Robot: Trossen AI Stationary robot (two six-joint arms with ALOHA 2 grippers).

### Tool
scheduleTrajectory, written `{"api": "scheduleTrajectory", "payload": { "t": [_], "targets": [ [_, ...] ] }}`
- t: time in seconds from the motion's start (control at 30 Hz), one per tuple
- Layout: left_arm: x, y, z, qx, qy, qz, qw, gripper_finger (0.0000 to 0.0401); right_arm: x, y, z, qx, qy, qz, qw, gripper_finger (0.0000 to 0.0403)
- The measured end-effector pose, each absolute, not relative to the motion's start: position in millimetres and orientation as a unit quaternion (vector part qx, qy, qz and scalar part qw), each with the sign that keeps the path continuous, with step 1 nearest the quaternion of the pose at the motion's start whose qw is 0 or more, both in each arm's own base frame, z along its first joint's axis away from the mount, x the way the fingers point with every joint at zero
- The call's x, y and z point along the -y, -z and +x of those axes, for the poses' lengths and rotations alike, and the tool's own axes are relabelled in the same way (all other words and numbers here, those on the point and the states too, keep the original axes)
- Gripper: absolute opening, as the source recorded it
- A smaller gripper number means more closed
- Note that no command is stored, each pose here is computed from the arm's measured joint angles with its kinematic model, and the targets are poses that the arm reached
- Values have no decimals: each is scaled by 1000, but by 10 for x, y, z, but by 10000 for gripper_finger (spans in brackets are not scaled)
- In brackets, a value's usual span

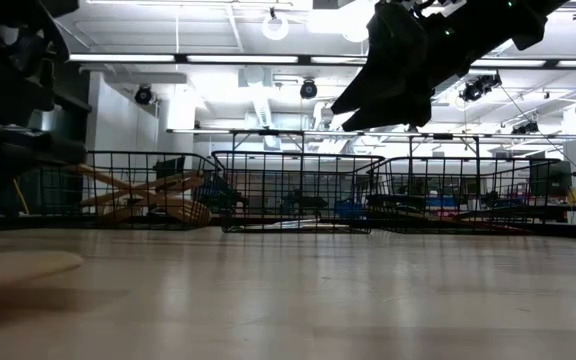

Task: Pick & Place Kitchen Items
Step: Put the brown serving spoon into the left mesh basket

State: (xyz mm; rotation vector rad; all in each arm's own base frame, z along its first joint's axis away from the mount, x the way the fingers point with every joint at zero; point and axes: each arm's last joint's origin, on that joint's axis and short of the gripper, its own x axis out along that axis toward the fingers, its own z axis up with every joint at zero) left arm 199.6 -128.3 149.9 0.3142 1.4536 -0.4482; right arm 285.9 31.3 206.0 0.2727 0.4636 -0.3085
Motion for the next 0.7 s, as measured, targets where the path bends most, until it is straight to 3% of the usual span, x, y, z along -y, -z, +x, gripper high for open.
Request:
{"api": "scheduleTrajectory", "payload": {
  "t": [0.37, 0.7],
  "targets": [
    [1285, -1463, 2000, -657, 218, 156, 704, 195, -317, -2059, 2860, -230, 145, 136, 953, 239],
    [1335, -1661, 2107, -641, 208, 178, 717, 195, -318, -2059, 2860, -230, 146, 138, 952, 239]
  ]
}}
